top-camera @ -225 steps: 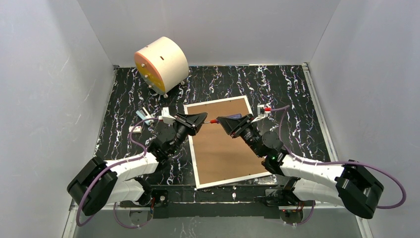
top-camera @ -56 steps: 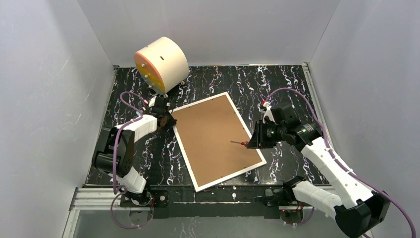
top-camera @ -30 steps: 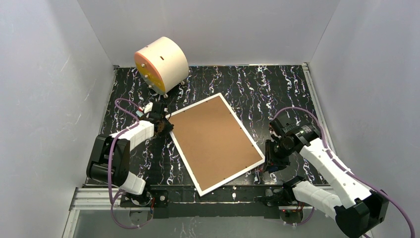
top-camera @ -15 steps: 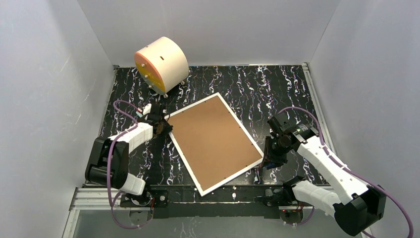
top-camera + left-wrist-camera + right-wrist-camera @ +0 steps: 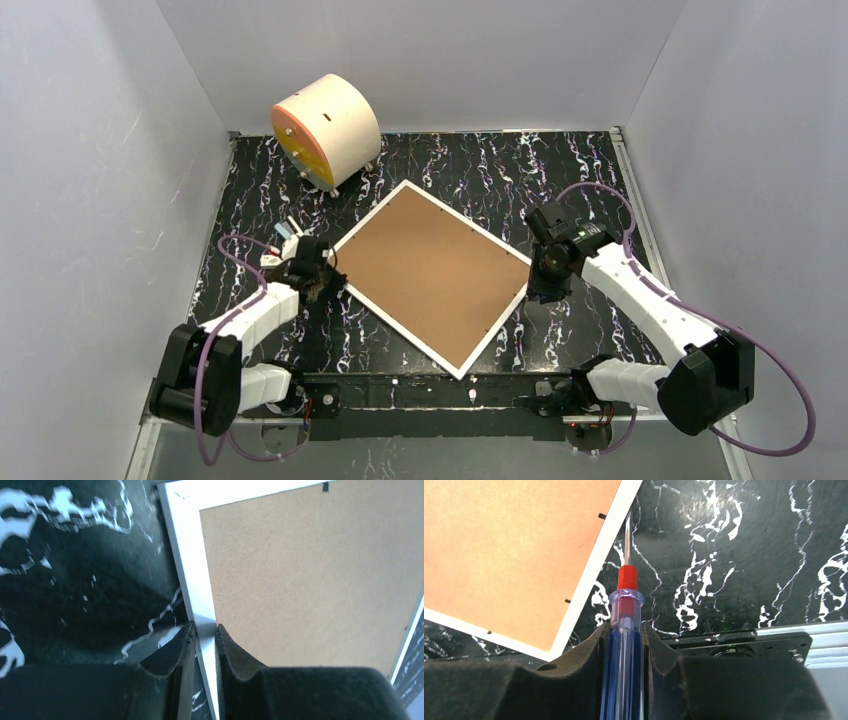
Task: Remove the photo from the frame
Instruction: Adjust the photo frame at the center of the board.
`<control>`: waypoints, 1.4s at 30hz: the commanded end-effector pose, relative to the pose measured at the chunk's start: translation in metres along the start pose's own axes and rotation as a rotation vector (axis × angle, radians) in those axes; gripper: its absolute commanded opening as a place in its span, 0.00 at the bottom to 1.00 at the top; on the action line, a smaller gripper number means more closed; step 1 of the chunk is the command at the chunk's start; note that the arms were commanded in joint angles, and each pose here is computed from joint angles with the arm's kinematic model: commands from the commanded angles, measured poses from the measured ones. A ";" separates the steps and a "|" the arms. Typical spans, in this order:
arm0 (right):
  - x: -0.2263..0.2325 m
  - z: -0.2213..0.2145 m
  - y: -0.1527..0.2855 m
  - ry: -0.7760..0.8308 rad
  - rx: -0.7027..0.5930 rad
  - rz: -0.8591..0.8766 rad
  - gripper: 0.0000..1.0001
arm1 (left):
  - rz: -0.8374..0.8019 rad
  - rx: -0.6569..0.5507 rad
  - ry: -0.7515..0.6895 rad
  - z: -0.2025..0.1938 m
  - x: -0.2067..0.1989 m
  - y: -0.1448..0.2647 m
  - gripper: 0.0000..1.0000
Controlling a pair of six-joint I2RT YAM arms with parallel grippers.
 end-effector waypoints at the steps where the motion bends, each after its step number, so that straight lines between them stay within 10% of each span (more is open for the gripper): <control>1: 0.014 0.032 0.005 0.004 -0.146 0.024 0.01 | -0.003 0.139 -0.022 -0.049 0.017 0.014 0.00; 12: 0.011 0.054 0.008 0.036 -0.230 -0.055 0.01 | -0.097 0.142 -0.003 -0.090 0.033 0.046 0.04; 22: 0.014 0.059 0.043 0.051 -0.263 0.005 0.01 | -0.133 -0.110 -0.566 -0.011 -0.063 0.086 0.98; 33: 0.037 0.036 0.048 0.063 -0.185 0.283 0.01 | -0.147 0.118 -0.830 0.062 -0.114 0.001 0.99; 42: 0.039 0.028 0.053 0.070 -0.176 0.351 0.01 | -0.115 0.180 -0.743 0.082 -0.082 -0.044 0.98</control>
Point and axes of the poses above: each gripper's point midway between its finger pads, its own y axis back along the fingers, its own x axis along the line the jaws close on, z = x × y, the point moved 6 cm from there along y, back along the fingers
